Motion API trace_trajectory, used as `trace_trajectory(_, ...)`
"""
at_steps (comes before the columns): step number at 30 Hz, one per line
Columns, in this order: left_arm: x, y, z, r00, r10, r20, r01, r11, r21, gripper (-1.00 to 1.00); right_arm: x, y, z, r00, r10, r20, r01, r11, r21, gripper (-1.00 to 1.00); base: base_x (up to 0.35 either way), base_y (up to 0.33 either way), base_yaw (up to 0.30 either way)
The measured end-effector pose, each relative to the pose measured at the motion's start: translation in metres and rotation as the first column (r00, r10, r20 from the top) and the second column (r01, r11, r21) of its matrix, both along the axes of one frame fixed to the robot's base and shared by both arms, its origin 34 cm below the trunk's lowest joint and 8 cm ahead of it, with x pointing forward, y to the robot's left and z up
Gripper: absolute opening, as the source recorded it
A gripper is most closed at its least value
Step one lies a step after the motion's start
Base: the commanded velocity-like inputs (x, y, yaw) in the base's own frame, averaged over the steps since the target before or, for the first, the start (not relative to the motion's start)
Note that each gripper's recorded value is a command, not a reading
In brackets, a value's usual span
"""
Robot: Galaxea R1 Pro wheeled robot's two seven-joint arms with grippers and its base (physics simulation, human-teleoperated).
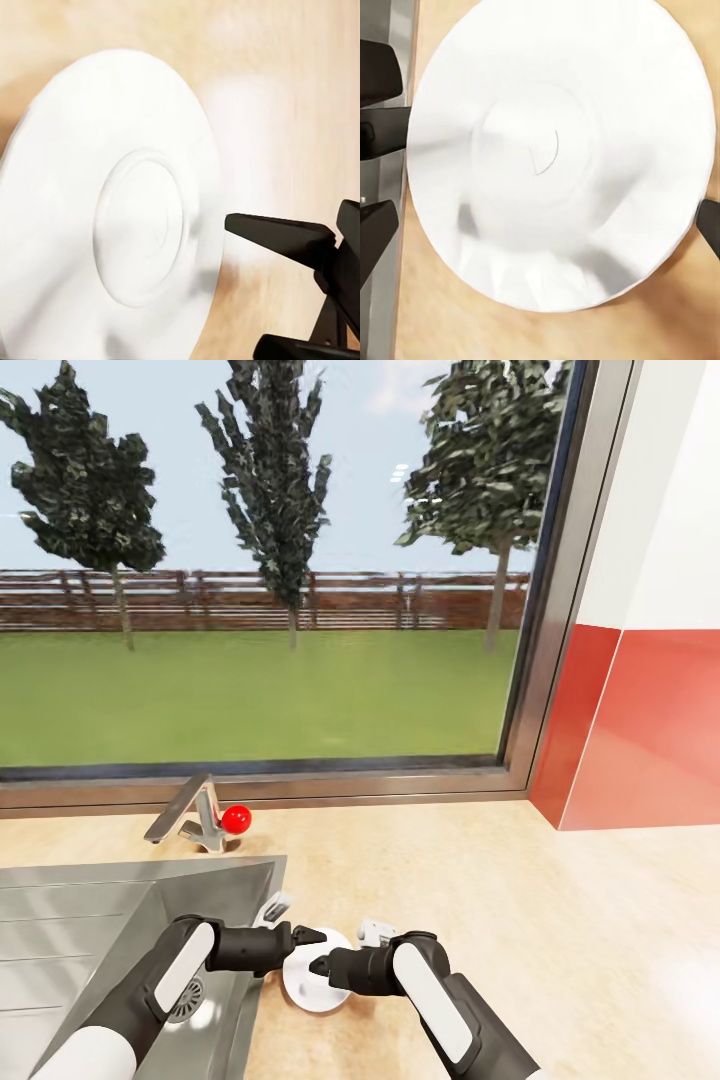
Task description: Set up a coffee station on the kitchen countertop: keep the coffee maker on the countertop, move the bottle of coffee from the kitchen shelf to the counter next to the coffee maker, place a paper coffee filter on top of the coffee maker, put the saucer next to the coffee maker with the coffee cup on the saucer, and place the electric kettle next to the coffee maker.
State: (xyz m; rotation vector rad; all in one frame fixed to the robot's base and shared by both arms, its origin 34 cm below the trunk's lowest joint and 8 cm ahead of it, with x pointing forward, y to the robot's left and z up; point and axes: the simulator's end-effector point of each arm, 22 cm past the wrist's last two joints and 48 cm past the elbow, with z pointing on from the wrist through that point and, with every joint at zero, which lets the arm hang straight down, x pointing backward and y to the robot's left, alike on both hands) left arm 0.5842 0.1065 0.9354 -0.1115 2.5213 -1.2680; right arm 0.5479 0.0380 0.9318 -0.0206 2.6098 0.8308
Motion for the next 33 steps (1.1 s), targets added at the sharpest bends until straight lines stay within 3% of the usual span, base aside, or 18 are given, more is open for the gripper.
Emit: trace_trajectory(33,-0.0016,-0.0004,-0.0001,1.000,-0.003,-0.008,0.003,1.000,-0.005,1.00,0.0000,0.0000,0.0000,1.000,0.000,0.000,0.000,1.000,0.000,1.00,0.000,0.000,0.000)
